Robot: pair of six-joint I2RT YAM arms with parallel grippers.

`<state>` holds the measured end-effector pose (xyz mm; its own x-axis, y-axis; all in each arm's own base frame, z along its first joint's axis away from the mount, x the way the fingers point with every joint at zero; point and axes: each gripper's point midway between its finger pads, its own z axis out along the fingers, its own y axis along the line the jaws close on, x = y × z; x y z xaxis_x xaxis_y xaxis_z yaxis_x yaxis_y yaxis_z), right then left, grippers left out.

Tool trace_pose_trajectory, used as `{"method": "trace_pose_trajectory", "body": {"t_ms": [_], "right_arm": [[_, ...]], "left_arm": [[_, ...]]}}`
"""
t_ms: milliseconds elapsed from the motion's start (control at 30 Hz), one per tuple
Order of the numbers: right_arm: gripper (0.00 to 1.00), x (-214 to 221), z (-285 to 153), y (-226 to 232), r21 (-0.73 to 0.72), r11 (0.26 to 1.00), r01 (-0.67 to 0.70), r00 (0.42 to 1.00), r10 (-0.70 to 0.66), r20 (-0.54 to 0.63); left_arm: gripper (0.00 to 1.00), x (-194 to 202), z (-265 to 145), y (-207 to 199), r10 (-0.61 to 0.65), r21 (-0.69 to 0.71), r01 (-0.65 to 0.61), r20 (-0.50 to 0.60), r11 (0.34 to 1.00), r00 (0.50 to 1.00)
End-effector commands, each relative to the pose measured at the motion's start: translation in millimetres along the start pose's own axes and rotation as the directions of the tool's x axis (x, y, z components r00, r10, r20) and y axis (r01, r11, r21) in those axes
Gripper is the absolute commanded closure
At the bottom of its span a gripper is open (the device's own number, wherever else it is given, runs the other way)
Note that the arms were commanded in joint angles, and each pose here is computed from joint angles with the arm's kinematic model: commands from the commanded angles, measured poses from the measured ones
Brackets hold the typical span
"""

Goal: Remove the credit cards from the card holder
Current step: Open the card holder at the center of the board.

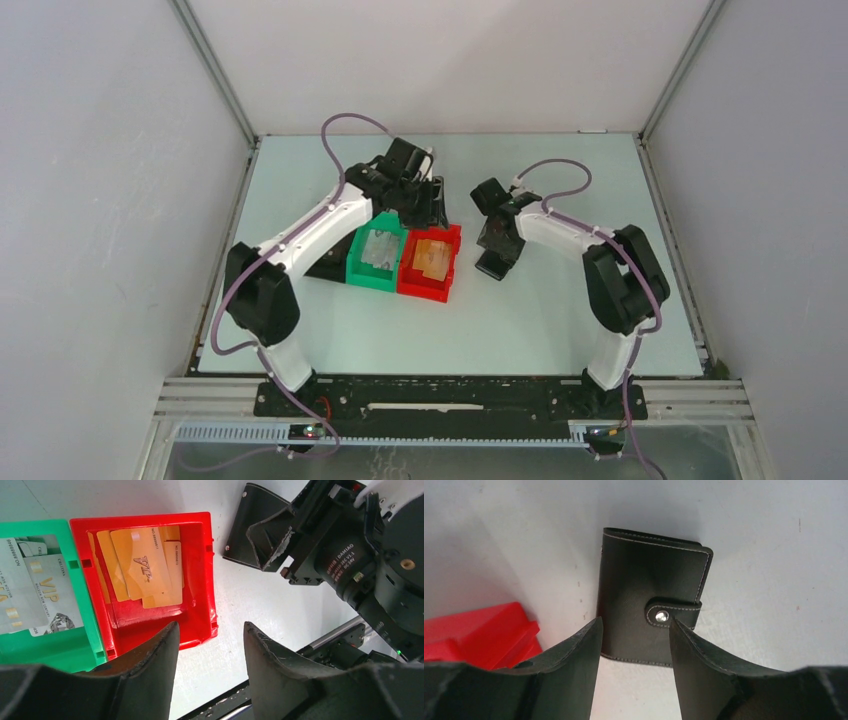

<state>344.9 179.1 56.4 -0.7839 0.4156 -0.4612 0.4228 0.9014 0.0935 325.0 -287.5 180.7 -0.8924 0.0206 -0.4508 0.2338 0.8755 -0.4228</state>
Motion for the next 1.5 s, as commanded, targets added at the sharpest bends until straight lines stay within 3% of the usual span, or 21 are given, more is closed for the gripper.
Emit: {"method": "trace_pose_trajectory", "body": {"t_ms": [0,300,367,467,700,933,1267,1467], "right_arm": [[0.4,-10,14,-9,0.073,0.996,-0.05,0.999,0.048,0.02],[0.56,-1,26,-36,0.175,0.984,-0.042,0.999,0.04,0.013],[0.68,-2,27,-37,0.168,0.985,-0.043,0.999,0.041,0.015],[0.99,0,28,-37,0.13,0.99,-0.055,0.998,0.056,-0.003],[1.0,-5,-2,-37,-0.083,0.991,-0.102,0.995,0.102,-0.004],[1.0,-7,-44,-47,-0.327,0.943,-0.065,0.997,0.078,0.027],[1.0,16,-51,-109,-0.387,0.896,-0.218,0.975,0.221,-0.038],[1.0,-3,-105,-98,-0.575,0.812,-0.1,0.976,0.194,0.103]], "left_arm": [[0.44,-2,-14,4,0.015,-0.012,-0.015,0.031,1.0,0.999],[0.44,2,-7,9,0.009,-0.029,-0.008,0.014,1.0,1.0],[0.44,2,-6,9,0.009,-0.026,-0.009,0.013,1.0,1.0],[0.44,1,-6,8,0.011,-0.026,-0.011,0.014,1.0,1.0],[0.44,4,-3,7,0.012,-0.017,-0.012,0.001,1.0,1.0],[0.44,1,-1,-14,0.038,0.056,-0.038,0.003,0.998,0.999],[0.42,18,32,-90,0.253,0.138,-0.248,-0.016,0.959,0.967],[0.4,21,31,-117,0.321,0.165,-0.314,-0.015,0.935,0.947]]}}
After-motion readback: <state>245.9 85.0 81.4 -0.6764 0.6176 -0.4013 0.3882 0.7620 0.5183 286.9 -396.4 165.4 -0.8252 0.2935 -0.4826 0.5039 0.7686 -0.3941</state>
